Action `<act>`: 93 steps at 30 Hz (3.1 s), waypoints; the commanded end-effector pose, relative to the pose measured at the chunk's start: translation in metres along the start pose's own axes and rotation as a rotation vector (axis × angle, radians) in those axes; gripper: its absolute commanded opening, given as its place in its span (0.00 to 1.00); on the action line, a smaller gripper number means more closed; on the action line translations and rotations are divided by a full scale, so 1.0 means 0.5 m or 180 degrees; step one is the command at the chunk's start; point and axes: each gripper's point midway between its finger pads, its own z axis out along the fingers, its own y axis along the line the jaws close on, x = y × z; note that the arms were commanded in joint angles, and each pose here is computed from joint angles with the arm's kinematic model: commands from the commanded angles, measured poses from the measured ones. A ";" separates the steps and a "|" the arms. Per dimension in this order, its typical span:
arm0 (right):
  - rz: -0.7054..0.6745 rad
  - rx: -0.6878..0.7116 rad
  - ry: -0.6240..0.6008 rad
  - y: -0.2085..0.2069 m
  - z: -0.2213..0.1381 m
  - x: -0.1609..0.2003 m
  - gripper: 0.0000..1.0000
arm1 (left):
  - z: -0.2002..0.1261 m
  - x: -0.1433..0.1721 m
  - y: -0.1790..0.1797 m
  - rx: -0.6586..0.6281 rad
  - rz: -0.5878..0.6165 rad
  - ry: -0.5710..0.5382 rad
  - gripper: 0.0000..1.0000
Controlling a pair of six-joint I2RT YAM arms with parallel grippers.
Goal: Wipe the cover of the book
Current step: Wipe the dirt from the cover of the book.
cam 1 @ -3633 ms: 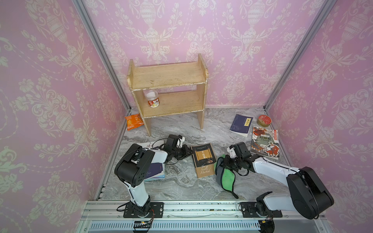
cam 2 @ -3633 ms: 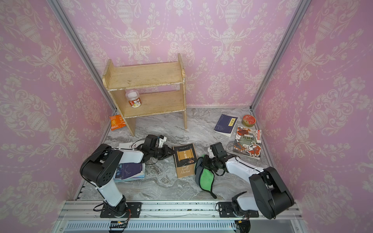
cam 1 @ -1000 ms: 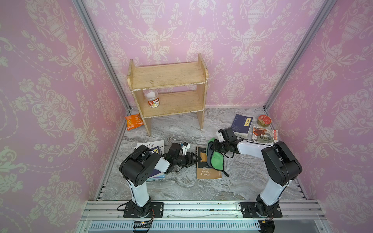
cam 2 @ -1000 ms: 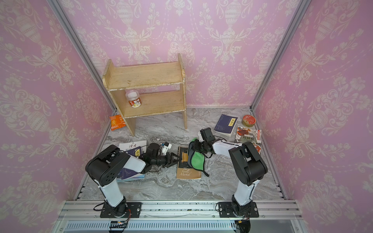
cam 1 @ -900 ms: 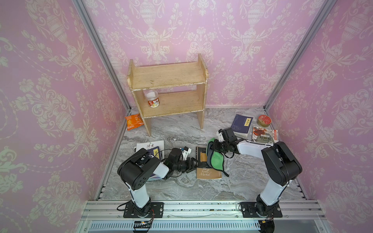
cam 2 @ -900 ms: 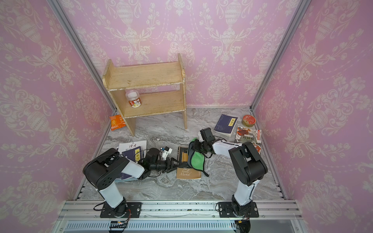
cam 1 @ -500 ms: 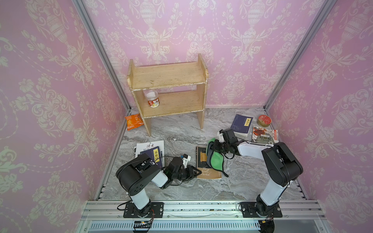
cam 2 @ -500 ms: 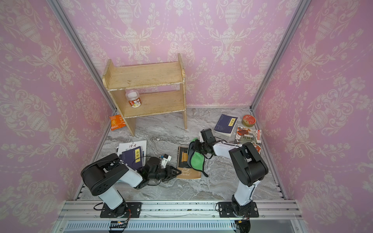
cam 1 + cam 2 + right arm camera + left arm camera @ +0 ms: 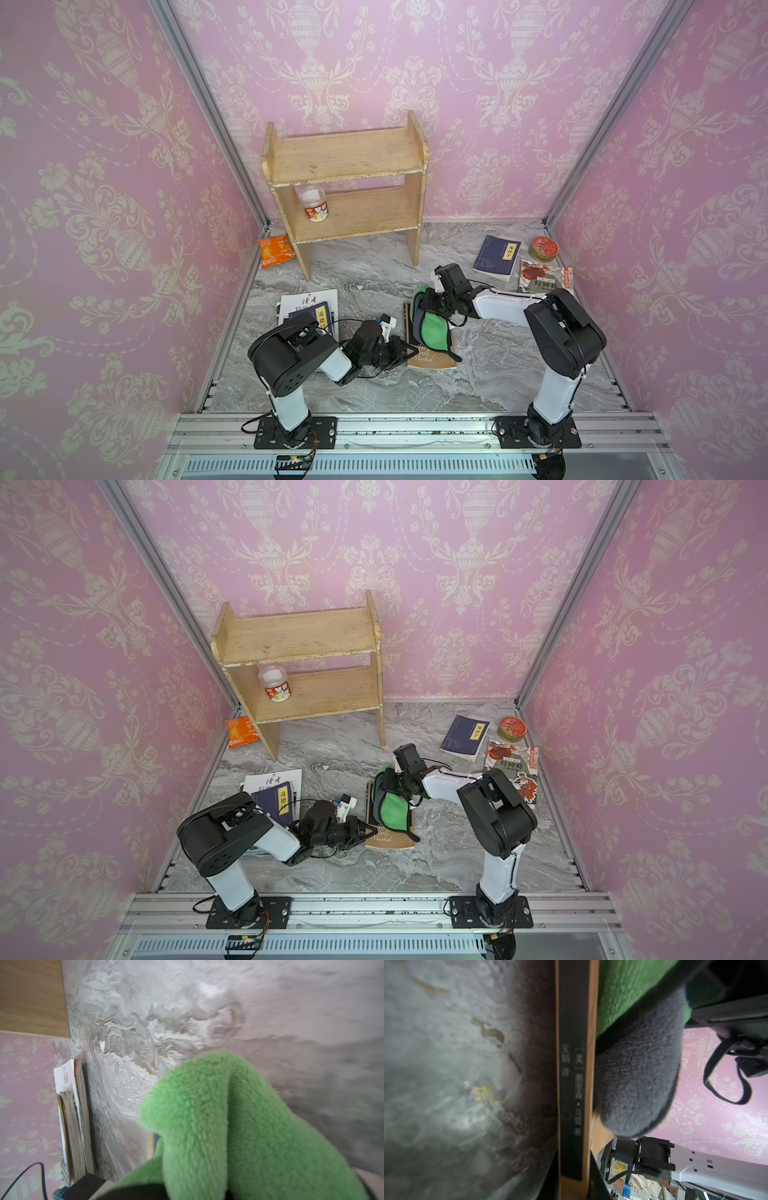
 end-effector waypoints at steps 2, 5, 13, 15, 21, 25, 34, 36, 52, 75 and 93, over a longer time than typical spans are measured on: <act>0.0176 0.0568 0.0817 -0.073 0.056 0.158 0.00 | 0.008 0.012 -0.001 0.0005 0.0053 0.0110 0.00; 0.0243 0.0704 0.0719 -0.119 0.025 0.143 0.00 | 0.006 0.017 0.007 -0.0031 0.0053 0.0132 0.00; 0.0684 0.1118 0.0491 -0.284 -0.105 0.134 0.00 | 0.008 0.021 0.013 -0.0063 0.0060 0.0186 0.00; 0.0696 0.1105 0.0528 -0.277 -0.095 0.140 0.00 | 0.008 0.022 0.011 -0.0063 0.0067 0.0206 0.00; 0.0413 0.0809 0.0750 -0.146 0.031 0.154 0.00 | 0.007 0.024 0.007 -0.0110 0.0110 0.0250 0.00; 0.0285 0.0617 0.0834 -0.081 0.069 0.152 0.00 | 0.005 0.024 0.010 -0.0180 0.0135 0.0253 0.00; 0.0603 0.1053 0.0640 -0.268 -0.077 0.150 0.00 | 0.007 0.022 0.012 -0.0200 0.0123 0.0243 0.00; 0.0560 0.1073 0.0708 -0.268 -0.077 0.161 0.00 | 0.009 0.023 0.012 -0.0213 0.0131 0.0261 0.00; -0.0109 0.1131 0.1264 -0.168 -0.043 0.329 0.00 | 0.011 0.009 0.015 -0.0316 0.0131 0.0235 0.00; -0.0410 0.0902 0.0837 -0.123 -0.107 0.321 0.00 | 0.031 0.012 0.005 -0.0143 0.0094 0.0228 0.00; -0.0510 0.0875 0.0774 -0.075 -0.090 0.281 0.00 | 0.038 0.006 0.020 -0.0175 0.0040 0.0089 0.00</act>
